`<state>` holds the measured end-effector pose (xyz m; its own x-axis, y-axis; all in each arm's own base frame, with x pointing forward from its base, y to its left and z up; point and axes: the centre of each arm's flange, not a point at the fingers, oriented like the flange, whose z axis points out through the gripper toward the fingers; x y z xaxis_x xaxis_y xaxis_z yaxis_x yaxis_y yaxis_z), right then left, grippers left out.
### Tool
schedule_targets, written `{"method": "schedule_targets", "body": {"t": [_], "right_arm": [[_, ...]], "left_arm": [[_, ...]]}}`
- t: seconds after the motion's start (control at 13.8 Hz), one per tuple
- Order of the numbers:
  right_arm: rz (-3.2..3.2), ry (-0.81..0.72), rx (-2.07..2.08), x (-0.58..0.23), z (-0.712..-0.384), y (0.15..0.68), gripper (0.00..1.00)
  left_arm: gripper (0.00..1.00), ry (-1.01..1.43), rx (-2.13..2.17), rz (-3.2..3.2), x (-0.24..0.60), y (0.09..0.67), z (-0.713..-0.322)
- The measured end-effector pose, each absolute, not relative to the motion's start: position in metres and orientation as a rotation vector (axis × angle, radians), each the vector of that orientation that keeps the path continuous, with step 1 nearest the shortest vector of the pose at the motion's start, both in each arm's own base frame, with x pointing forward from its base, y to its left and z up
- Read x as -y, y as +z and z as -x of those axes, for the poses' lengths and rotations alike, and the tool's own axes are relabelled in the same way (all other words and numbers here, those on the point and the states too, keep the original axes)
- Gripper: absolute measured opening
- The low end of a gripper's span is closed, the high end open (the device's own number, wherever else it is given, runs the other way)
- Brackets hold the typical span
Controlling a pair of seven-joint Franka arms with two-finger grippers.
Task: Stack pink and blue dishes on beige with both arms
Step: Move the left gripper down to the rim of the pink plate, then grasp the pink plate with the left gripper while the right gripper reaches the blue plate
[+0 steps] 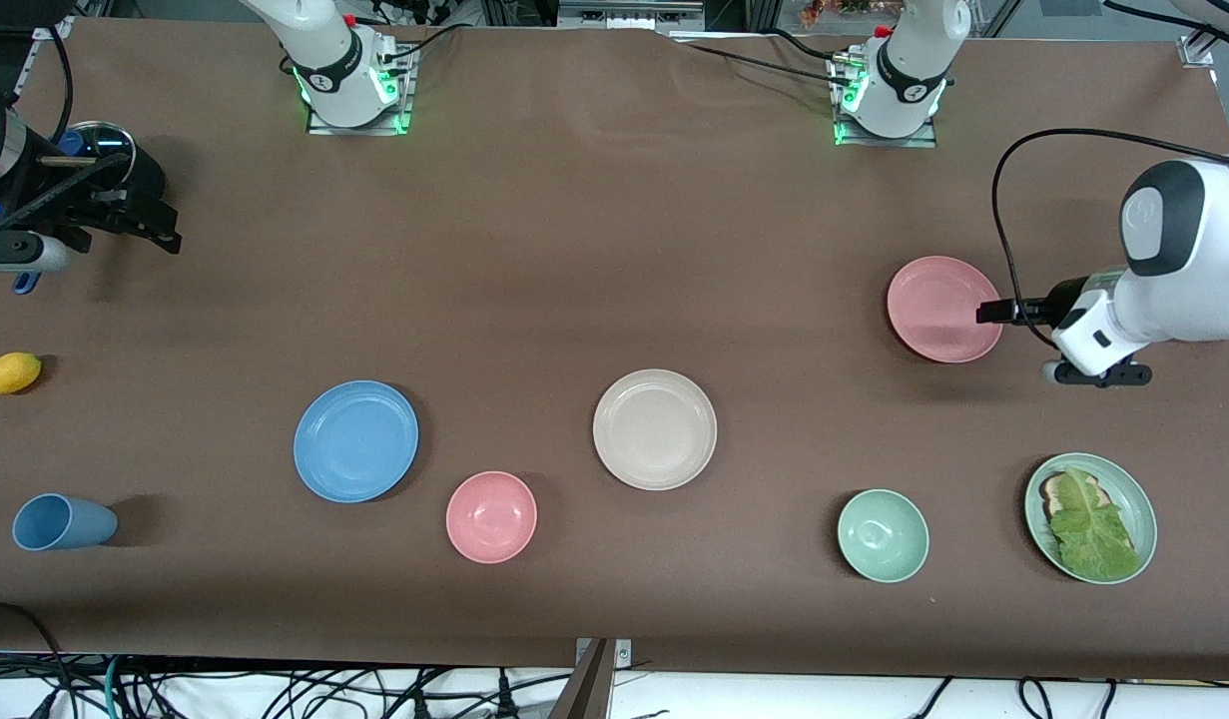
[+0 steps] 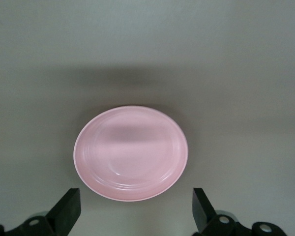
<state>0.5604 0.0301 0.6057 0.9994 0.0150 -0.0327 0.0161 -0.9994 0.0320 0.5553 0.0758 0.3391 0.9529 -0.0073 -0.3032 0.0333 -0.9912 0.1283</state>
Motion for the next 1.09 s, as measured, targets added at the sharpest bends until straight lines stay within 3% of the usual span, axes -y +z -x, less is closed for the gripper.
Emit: {"method": "schedule_targets", "body": {"t": [0.43, 1.09], "right_arm": [[-3.109, -0.05, -0.022, -0.029, -0.561, 0.606, 1.0], [-3.109, -0.048, -0.015, -0.027, -0.561, 0.605, 1.0]], "left_arm": [[1.0, -0.417, 0.018, -2.943, -0.132, 0.285, -0.514], [1.0, -0.435, -0.029, -2.896, -0.151, 0.21, -0.502]]}}
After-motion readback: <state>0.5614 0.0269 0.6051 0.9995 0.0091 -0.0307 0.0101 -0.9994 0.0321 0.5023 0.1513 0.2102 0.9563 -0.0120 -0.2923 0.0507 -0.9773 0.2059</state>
